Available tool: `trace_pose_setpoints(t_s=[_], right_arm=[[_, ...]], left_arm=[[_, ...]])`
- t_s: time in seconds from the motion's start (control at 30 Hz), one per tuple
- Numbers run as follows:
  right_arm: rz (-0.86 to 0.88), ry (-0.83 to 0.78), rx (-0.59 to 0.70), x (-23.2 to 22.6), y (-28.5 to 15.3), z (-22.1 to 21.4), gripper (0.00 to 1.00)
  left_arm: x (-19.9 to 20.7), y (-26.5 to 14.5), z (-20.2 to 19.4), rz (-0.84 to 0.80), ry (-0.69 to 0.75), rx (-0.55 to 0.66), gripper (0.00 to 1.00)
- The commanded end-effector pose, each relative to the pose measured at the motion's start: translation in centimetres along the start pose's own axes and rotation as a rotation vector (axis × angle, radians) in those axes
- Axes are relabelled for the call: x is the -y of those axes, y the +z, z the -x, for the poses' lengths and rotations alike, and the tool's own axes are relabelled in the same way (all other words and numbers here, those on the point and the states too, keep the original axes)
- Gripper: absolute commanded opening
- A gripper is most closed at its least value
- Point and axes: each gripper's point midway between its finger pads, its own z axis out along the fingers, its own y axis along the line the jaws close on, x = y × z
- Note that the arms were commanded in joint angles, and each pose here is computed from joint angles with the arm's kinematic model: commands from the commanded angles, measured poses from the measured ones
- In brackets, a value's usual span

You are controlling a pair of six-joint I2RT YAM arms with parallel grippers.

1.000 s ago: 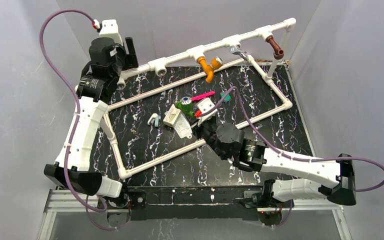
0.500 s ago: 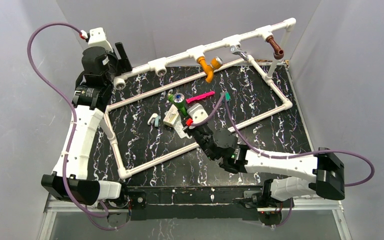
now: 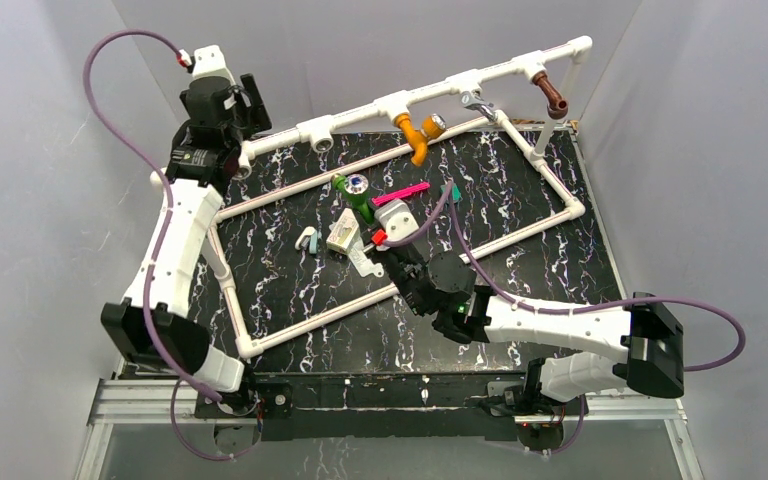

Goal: Install the water faucets

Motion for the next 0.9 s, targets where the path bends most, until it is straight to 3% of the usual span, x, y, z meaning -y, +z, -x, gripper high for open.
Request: trace_pose_setpoints(t_s=[0.0,0.5,0.87], right_arm=[[-0.043,0.106,0.088,1.3,0.3,4.1,0.01],[-0.073,0.122,0.086,1.2,0.7,3.6,0.01],[-0.100,0.132,0.125,1.2,1.7,5.0,0.01]], left_arm=[[-0.8,1.0,0.9,0.055,0.045,0.015,0.74],[-3.4,-2.6,-3.1,0.082,0.095,-0.032,0.74],[-3.6,-3.0,-5.5,0.076,0.090,-0.078,0.73]])
